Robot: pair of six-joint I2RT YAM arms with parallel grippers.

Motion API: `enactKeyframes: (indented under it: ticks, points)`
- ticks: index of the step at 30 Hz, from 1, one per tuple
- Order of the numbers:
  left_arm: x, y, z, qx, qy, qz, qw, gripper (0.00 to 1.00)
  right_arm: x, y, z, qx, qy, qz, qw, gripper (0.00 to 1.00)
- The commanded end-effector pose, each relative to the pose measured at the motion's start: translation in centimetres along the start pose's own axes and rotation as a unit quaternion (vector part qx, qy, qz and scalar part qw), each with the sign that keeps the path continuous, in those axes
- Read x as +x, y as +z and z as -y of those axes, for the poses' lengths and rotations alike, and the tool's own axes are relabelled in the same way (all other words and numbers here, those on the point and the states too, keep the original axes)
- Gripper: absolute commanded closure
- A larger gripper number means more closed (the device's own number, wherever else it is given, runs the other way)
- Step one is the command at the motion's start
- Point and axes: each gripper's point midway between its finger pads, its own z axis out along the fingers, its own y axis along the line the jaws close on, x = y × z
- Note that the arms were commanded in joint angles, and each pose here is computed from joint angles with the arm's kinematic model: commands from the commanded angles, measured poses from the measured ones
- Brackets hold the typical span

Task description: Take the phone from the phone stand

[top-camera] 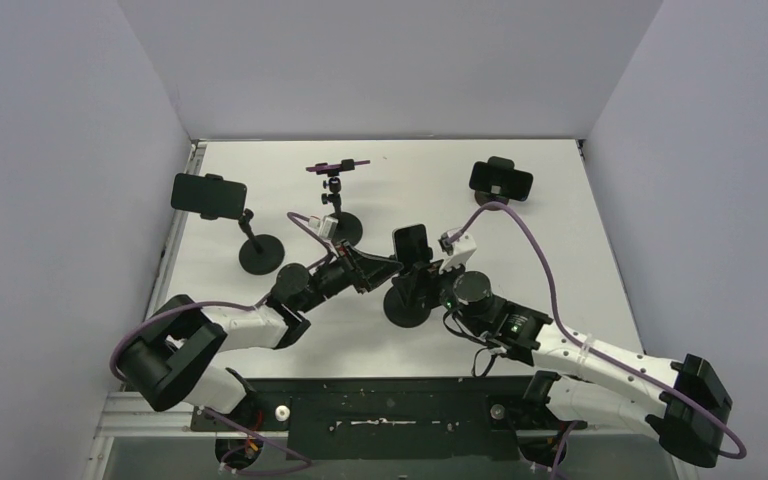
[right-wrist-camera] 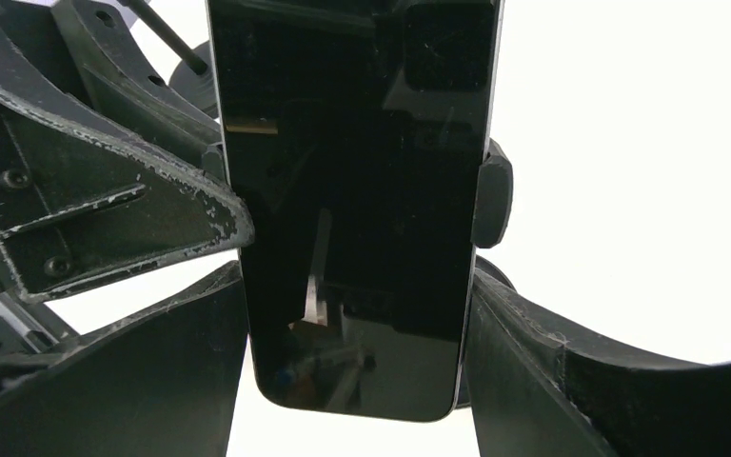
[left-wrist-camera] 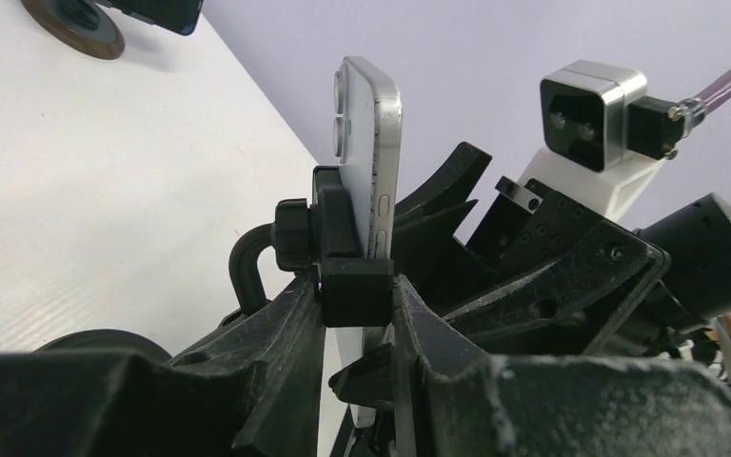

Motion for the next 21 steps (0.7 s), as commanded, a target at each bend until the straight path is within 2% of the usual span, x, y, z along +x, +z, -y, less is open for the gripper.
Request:
enactKeyframes:
  ticks: [1, 10, 21]
  points:
    - [-2.7, -0.6, 2.7, 0.069, -0.032, 0.065, 0.995, 1.00, 1.6, -0.6, 1.8, 0.025, 0.046, -0.001, 0.999, 1.00]
    - [-2.7, -1.0, 1.5, 0.057, -0.048, 0.075, 0.994, 1.00, 1.9, -0.9, 2.4, 0.024, 0.063, 0.002, 0.998, 1.00]
    - [-2.6, -1.5, 1.0, 0.062, -0.057, 0.074, 0.994, 1.00, 1.6, -1.2, 0.7, -0.043, 0.074, 0.011, 0.996, 1.00]
